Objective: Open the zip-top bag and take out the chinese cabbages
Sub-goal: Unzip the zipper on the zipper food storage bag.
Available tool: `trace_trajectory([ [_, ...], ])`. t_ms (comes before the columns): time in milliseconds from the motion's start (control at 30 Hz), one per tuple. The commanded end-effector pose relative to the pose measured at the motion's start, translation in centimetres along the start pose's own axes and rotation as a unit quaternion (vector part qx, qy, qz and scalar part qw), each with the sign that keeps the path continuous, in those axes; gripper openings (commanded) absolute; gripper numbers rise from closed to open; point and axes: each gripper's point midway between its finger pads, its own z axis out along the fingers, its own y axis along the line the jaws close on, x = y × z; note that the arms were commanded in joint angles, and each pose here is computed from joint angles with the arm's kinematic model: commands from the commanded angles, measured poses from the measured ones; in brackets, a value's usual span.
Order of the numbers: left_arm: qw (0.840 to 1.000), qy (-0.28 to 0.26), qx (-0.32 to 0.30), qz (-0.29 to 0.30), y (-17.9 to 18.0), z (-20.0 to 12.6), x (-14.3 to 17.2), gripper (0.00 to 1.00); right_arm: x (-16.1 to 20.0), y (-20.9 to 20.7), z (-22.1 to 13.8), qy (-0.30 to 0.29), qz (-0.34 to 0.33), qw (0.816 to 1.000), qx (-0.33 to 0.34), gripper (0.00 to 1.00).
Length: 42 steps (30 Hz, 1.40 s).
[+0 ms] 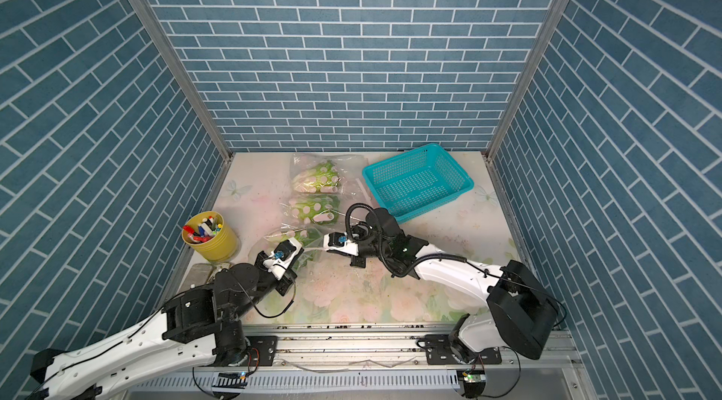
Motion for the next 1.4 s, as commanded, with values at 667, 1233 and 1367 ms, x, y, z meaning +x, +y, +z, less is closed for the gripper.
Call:
trace_trajectory([
  [667,0.994,-0.003,-0.096,-0.047,5.2,-3.3,-2.0,0.0,7.9,-1.5,-0.7,0.121,0.009,0.992,0.027,0.0],
  [1233,0.994,0.004,-0.097,-0.055,5.1,-3.2,-1.0,0.0,11.8,-1.3,-1.7,0.173,0.03,0.984,0.03,0.0],
  [1367,0.994,0.005,-0.097,-0.057,5.1,-3.2,-1.0,0.0,12.5,-1.0,-1.7,0.181,0.032,0.983,0.022,0.0],
])
